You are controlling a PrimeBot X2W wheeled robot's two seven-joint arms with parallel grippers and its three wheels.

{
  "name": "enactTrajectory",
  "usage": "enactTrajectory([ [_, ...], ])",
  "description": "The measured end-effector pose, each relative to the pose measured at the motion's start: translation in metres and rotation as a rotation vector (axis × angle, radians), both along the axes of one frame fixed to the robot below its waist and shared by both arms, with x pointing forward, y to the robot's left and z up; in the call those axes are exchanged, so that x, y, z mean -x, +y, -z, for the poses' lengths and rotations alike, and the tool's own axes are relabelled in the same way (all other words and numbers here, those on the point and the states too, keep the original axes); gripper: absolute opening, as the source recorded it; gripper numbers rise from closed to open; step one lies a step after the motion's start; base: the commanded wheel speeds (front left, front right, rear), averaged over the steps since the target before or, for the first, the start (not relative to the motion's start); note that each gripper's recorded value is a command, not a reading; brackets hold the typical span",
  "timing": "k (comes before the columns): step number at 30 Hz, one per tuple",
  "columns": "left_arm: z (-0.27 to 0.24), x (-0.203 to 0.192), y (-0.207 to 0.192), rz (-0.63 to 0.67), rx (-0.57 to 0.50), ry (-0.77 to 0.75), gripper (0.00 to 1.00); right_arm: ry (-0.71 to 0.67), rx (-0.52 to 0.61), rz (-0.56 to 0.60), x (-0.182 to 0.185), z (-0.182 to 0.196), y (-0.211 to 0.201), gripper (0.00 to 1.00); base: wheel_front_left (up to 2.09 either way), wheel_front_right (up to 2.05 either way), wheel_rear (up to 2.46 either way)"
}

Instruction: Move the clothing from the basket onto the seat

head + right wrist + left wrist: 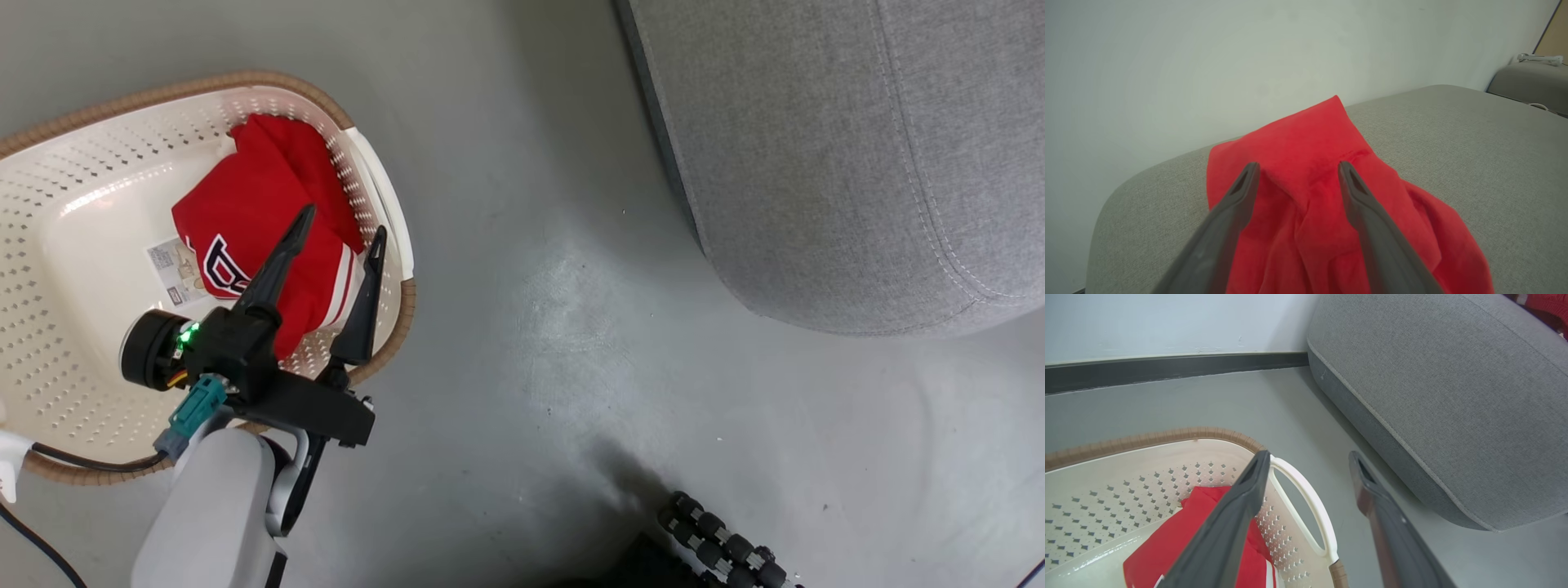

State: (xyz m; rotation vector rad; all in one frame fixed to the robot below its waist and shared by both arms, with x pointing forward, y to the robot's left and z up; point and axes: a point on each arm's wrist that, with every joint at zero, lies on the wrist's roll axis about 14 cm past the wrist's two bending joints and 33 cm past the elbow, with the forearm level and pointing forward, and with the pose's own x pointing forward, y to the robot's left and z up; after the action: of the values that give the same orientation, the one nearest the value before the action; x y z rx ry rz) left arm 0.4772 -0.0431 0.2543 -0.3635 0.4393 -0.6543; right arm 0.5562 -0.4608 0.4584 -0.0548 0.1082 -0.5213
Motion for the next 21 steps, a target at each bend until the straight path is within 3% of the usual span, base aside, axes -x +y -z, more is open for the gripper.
enactTrajectory([
  [11, -0.026, -0.007, 0.004, -0.031, -0.002, -0.035, 1.00, -0.038, 0.009, -0.086, -0.003, -0.019, 0.026, 1.00, 0.00, 0.00, 0.00],
  [21, -0.058, -0.013, 0.014, -0.096, 0.006, -0.063, 1.00, -0.085, -0.001, -0.234, -0.012, -0.034, 0.085, 1.00, 0.00, 0.00, 0.00],
])
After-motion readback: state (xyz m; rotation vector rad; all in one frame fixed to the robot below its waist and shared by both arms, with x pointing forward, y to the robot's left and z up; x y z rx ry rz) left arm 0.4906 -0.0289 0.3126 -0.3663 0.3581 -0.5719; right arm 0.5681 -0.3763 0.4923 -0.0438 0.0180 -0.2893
